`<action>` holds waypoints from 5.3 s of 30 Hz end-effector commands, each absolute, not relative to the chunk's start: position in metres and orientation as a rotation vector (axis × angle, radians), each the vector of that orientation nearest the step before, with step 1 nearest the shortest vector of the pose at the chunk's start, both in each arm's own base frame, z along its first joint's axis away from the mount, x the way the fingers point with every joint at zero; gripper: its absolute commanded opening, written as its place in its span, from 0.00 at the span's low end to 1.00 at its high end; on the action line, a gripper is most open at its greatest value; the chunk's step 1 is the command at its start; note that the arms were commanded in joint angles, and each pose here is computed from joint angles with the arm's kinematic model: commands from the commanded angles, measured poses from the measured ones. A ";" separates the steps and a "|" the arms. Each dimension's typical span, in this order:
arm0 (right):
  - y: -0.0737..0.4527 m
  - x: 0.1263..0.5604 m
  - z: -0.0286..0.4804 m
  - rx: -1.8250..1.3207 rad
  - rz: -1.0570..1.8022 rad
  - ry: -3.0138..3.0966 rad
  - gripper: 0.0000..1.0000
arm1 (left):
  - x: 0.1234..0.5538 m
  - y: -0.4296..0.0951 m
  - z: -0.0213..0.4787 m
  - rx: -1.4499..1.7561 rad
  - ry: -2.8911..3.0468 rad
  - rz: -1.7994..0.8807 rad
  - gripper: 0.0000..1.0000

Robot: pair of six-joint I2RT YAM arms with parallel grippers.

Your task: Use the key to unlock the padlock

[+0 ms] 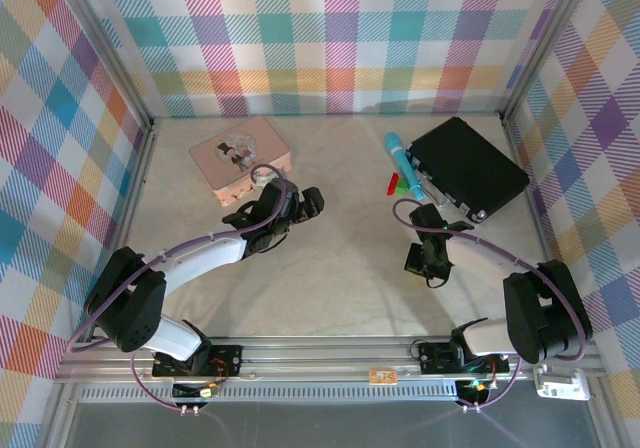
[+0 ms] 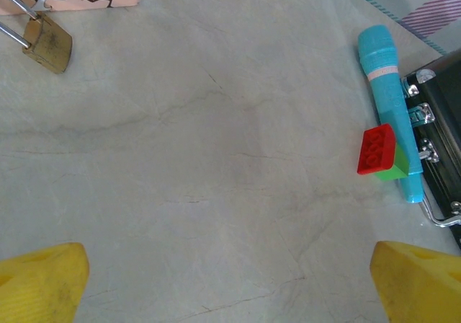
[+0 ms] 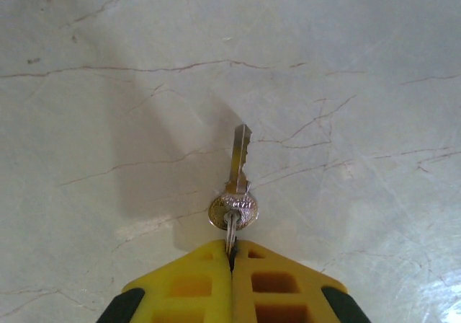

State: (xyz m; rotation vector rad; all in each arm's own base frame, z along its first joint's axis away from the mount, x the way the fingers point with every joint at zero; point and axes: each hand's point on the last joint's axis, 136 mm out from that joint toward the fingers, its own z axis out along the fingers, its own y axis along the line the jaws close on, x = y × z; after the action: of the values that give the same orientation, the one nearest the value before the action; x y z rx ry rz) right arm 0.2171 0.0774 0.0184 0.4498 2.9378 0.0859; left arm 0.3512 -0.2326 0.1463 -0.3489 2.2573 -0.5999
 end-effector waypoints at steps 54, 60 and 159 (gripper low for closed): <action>0.233 0.306 0.144 -0.093 1.157 2.575 0.00 | 0.336 -0.412 0.114 -1.384 2.150 -1.939 0.38; 0.232 0.303 0.150 -0.099 1.152 2.567 0.00 | 0.334 -0.405 0.100 -1.434 2.151 -1.902 0.36; 0.249 0.291 0.141 -0.076 1.284 2.573 0.00 | 0.340 -0.393 0.135 -1.569 1.889 -2.129 0.43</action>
State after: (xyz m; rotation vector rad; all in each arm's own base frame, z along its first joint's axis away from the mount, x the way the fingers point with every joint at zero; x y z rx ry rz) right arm 0.2921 0.2424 0.1345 -0.0545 2.6011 1.2379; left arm 0.3400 -0.3833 0.1043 -1.3724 2.0341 -1.8950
